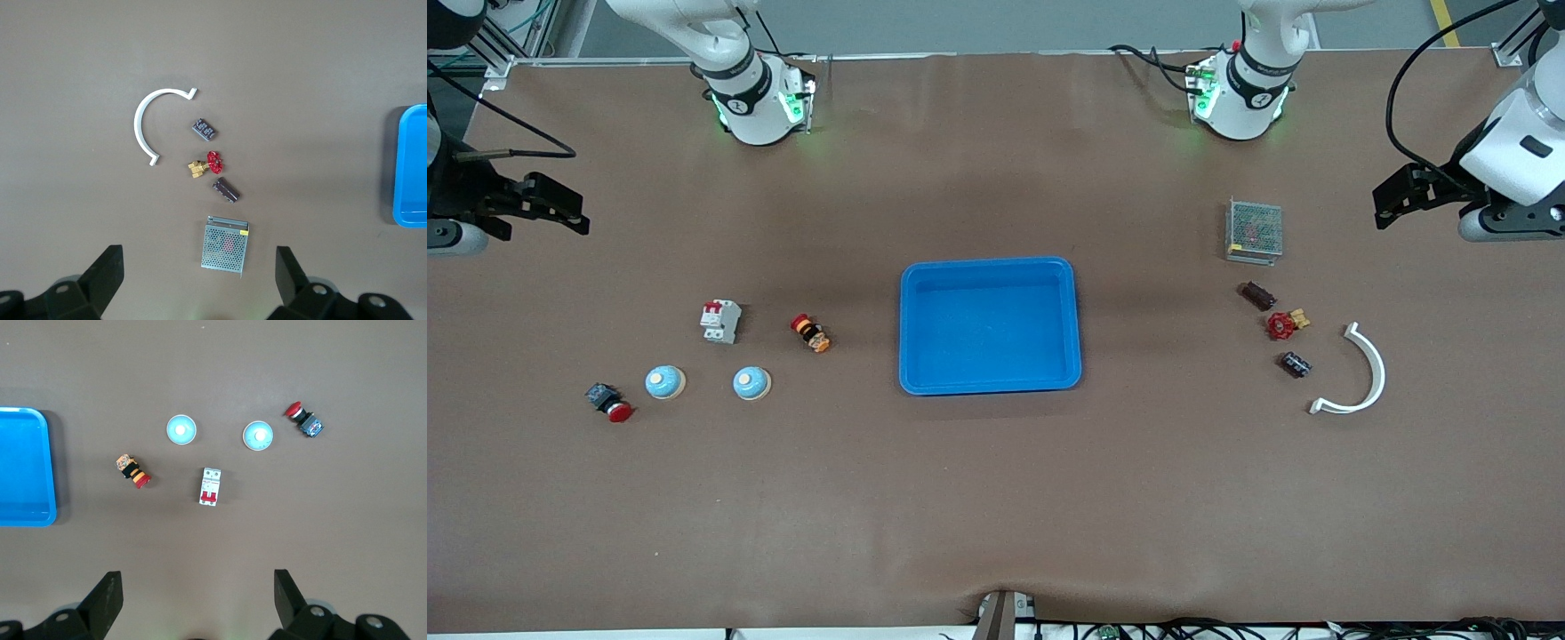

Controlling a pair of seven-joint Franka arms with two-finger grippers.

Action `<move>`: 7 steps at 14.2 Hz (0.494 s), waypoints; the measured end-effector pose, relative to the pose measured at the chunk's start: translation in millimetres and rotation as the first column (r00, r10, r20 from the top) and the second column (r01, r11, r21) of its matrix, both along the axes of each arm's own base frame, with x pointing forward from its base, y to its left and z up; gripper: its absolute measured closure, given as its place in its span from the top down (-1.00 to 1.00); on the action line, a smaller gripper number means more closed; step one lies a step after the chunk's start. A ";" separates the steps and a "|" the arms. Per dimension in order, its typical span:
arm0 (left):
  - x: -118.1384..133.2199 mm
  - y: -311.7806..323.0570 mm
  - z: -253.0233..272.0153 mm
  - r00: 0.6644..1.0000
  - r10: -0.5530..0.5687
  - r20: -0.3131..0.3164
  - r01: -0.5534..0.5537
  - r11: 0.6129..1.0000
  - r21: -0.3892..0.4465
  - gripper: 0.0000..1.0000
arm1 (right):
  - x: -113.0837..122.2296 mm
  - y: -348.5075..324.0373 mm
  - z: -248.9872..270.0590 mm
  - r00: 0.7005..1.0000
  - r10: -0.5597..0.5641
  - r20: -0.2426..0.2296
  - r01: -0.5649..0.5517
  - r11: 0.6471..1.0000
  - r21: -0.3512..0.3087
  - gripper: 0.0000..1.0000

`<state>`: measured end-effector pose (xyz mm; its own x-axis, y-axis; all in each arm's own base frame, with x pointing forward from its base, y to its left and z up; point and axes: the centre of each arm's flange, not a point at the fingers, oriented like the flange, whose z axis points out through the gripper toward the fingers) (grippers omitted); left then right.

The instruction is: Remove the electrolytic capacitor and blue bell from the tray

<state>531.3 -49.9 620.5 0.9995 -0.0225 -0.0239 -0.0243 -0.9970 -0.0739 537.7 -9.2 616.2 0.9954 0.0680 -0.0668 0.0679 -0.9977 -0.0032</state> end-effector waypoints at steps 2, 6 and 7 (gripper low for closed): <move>0.0 -0.2 0.5 1.000 0.000 0.001 0.000 1.000 0.000 1.00 | 0.0 -2.4 3.6 1.000 -0.005 0.008 0.005 1.000 0.000 1.00; 0.1 -1.2 3.7 1.000 -0.002 0.008 0.002 1.000 -0.001 1.00 | 1.1 -3.0 5.3 1.000 -0.006 0.019 0.006 1.000 0.000 1.00; 0.2 -1.9 5.7 1.000 -0.004 0.012 0.004 1.000 -0.001 1.00 | 1.5 -3.1 6.3 1.000 -0.006 0.023 0.006 1.000 0.000 1.00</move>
<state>531.5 -51.8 626.1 0.9996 -0.0261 -0.0119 -0.0269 -0.9970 -0.0729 539.1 -12.2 622.5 0.9971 0.0620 -0.0435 0.0620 -0.9981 -0.0013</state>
